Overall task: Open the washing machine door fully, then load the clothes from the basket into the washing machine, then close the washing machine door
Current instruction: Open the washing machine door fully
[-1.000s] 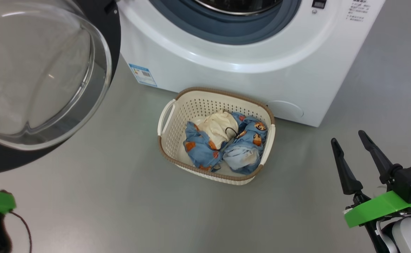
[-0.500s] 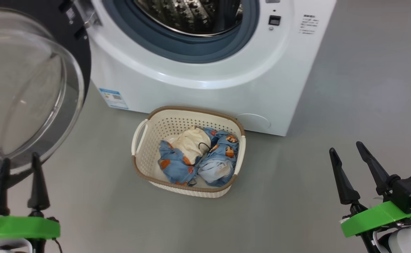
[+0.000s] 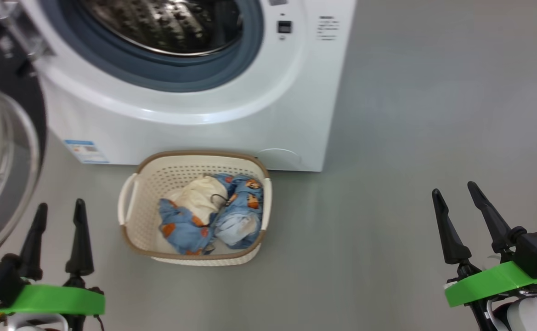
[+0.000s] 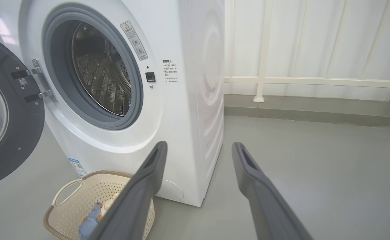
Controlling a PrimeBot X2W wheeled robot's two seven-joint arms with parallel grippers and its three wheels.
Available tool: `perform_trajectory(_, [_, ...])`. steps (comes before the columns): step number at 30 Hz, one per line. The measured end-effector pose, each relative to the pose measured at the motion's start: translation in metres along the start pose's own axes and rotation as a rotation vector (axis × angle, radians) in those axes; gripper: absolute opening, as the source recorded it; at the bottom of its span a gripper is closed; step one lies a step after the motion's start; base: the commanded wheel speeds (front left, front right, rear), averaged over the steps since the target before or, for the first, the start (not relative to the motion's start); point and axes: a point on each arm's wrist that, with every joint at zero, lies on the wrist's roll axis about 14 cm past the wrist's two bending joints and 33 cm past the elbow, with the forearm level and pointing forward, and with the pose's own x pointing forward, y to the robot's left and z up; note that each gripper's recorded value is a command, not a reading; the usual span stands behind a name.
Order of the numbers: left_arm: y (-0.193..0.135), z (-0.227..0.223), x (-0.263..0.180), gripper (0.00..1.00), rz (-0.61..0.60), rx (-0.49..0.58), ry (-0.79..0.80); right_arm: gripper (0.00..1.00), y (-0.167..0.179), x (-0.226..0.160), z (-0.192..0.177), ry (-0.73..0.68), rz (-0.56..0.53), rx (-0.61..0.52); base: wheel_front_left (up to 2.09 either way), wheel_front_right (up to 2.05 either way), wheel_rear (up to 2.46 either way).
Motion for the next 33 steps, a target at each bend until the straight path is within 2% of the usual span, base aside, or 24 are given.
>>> perform_trajectory(6, [-0.033, -0.016, 0.007, 1.00, -0.087, -0.023, 0.036, 1.00, -0.019, -0.015, 0.004, -0.007, -0.071, 0.002, 0.00, 0.00, 0.00])
perform_trajectory(16, [-0.070, -0.025, 0.021, 1.00, -0.182, -0.042, 0.046, 1.00, -0.047, -0.039, 0.012, -0.023, -0.175, -0.009, 0.00, 0.00, 0.00])
perform_trajectory(33, [-0.077, -0.024, 0.023, 1.00, -0.205, -0.054, 0.041, 1.00, -0.052, -0.045, 0.015, -0.033, -0.202, -0.007, 0.00, 0.00, 0.00])
